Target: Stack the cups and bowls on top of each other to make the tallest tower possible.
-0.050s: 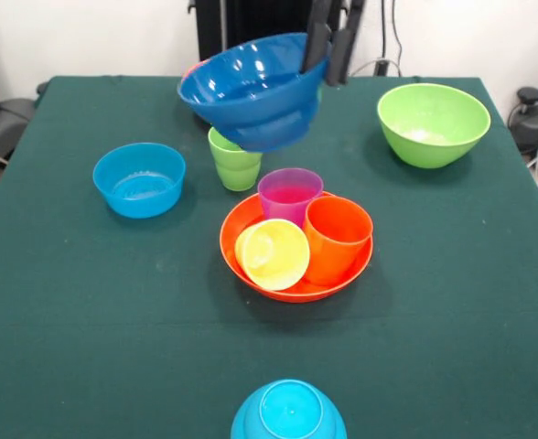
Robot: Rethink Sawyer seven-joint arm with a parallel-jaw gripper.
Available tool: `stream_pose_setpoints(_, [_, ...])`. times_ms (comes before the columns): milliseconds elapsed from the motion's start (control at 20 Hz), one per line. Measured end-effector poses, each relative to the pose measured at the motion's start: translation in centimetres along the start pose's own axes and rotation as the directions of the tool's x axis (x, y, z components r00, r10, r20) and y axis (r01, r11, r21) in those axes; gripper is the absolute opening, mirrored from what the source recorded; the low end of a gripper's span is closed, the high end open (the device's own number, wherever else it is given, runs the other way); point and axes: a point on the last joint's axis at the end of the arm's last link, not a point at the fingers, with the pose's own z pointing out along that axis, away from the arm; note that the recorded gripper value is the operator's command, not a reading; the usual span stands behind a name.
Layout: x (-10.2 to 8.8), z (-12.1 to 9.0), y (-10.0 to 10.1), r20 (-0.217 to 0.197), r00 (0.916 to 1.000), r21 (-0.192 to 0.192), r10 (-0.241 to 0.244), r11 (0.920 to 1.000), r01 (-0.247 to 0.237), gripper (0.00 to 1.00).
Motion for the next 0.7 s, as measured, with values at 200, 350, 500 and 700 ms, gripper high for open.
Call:
stream_pose_setpoints(200, [-0.3,0.9,1.5,0.008,0.9994,-0.015,-0.033,0.9993,0.033,0.0])
stream_pose_setpoints(350, [-0.2,1.8,2.6,0.012,0.9984,-0.026,-0.056,0.9981,0.056,0.0])
stream_pose_setpoints(500, [-0.1,2.4,3.2,0.011,0.9977,-0.03,-0.067,0.9972,0.068,0.0])
stream_pose_setpoints(700, [0.7,4.3,3.7,-0.026,0.9959,-0.021,-0.087,0.996,0.086,0.0])
